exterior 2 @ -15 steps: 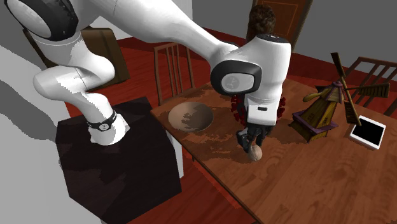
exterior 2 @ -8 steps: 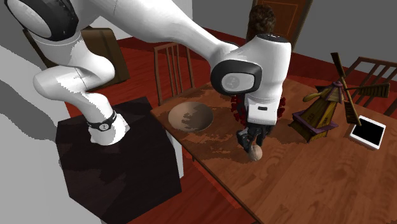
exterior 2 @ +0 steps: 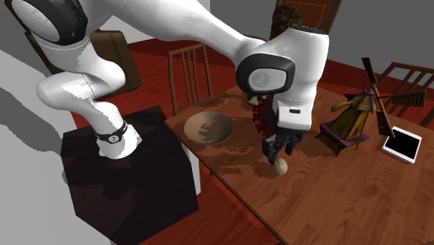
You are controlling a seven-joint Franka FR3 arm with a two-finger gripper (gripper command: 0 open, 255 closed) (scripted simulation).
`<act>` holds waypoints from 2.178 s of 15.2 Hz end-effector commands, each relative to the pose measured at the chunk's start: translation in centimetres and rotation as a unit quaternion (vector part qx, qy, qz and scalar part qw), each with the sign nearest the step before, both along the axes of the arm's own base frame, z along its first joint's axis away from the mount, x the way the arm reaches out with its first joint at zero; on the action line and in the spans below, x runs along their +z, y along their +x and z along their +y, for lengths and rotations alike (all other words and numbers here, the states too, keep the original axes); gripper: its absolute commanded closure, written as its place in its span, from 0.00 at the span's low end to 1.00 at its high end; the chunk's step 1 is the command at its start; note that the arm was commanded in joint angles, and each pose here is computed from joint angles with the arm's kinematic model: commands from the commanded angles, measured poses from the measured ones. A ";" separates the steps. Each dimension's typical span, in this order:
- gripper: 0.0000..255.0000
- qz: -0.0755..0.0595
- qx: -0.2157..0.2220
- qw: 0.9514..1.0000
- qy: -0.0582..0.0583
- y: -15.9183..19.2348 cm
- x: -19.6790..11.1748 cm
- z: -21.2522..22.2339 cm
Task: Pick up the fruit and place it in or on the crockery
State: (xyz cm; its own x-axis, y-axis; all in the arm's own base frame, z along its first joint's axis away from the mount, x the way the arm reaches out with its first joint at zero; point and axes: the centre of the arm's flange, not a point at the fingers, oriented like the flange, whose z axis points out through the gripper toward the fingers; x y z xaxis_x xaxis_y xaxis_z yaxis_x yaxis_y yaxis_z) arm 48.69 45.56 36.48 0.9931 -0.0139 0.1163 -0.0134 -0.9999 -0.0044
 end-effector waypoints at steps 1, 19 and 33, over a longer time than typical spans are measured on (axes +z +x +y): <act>0.00 0.004 0.016 0.999 -0.049 1.6 -0.7 1.3; 1.00 0.004 0.016 0.999 -0.049 2.1 -4.7 0.9; 1.00 0.004 0.016 0.999 -0.049 2.1 -1.0 0.9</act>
